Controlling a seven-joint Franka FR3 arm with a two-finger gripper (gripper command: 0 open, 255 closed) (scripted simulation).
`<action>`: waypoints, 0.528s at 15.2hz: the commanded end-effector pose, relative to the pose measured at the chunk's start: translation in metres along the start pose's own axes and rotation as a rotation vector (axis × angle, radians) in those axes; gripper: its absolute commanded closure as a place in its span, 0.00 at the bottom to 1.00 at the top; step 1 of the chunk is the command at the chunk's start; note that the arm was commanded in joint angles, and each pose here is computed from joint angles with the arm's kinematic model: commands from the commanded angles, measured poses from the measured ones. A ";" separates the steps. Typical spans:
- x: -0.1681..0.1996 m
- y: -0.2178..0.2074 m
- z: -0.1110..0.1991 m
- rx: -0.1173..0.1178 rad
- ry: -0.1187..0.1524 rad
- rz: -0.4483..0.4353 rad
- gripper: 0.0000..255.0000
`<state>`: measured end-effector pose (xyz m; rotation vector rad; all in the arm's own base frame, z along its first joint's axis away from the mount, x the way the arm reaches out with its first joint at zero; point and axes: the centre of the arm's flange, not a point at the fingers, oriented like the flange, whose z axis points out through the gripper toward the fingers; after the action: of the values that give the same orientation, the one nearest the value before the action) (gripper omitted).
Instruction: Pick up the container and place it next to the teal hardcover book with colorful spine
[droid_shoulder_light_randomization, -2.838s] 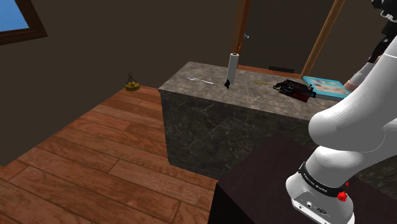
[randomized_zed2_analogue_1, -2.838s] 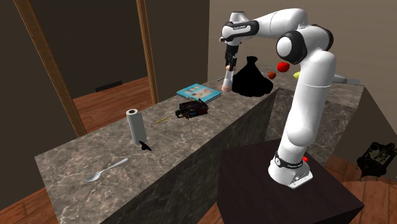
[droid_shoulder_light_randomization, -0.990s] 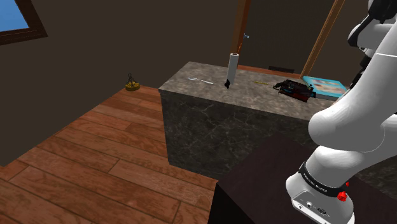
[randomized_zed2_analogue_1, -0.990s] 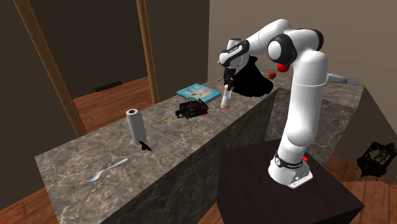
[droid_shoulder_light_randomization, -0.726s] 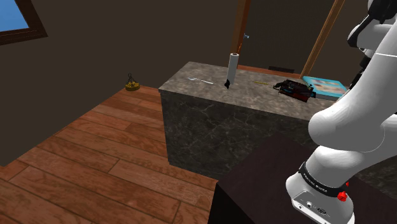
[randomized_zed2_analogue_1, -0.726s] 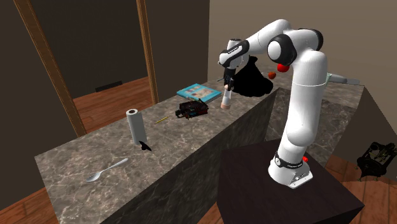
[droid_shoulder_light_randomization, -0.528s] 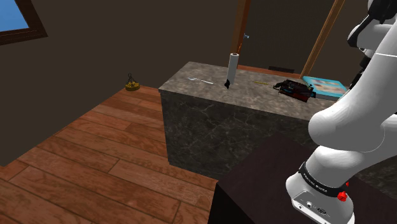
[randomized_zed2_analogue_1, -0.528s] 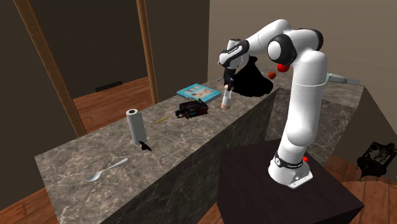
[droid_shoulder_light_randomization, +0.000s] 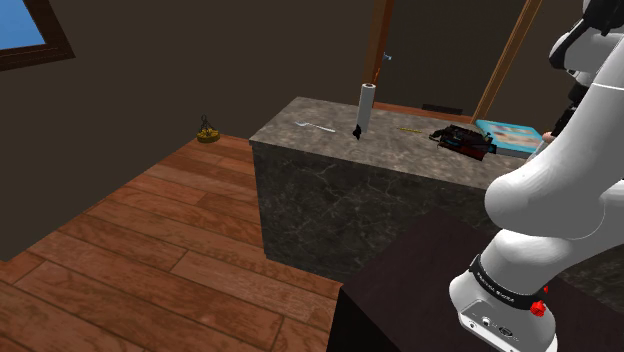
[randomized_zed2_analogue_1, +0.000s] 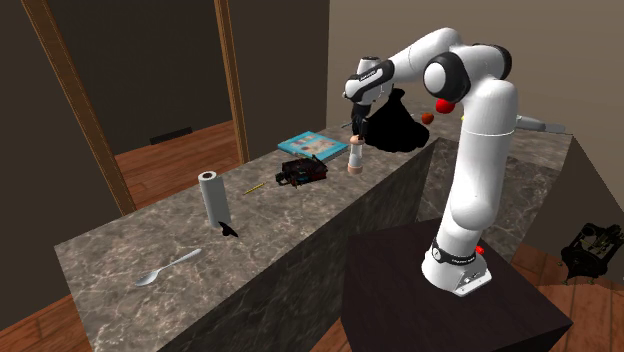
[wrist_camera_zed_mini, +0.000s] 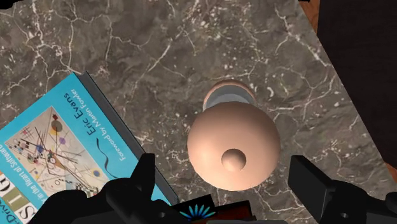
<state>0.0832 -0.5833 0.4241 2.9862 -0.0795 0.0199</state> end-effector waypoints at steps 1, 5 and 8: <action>-0.002 0.000 -0.024 0.000 0.000 0.000 0.00; -0.002 0.000 -0.035 0.000 0.000 0.000 0.00; -0.002 0.000 -0.035 0.000 0.000 0.000 0.00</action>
<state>0.0808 -0.5774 0.4580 2.9865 -0.0800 0.0194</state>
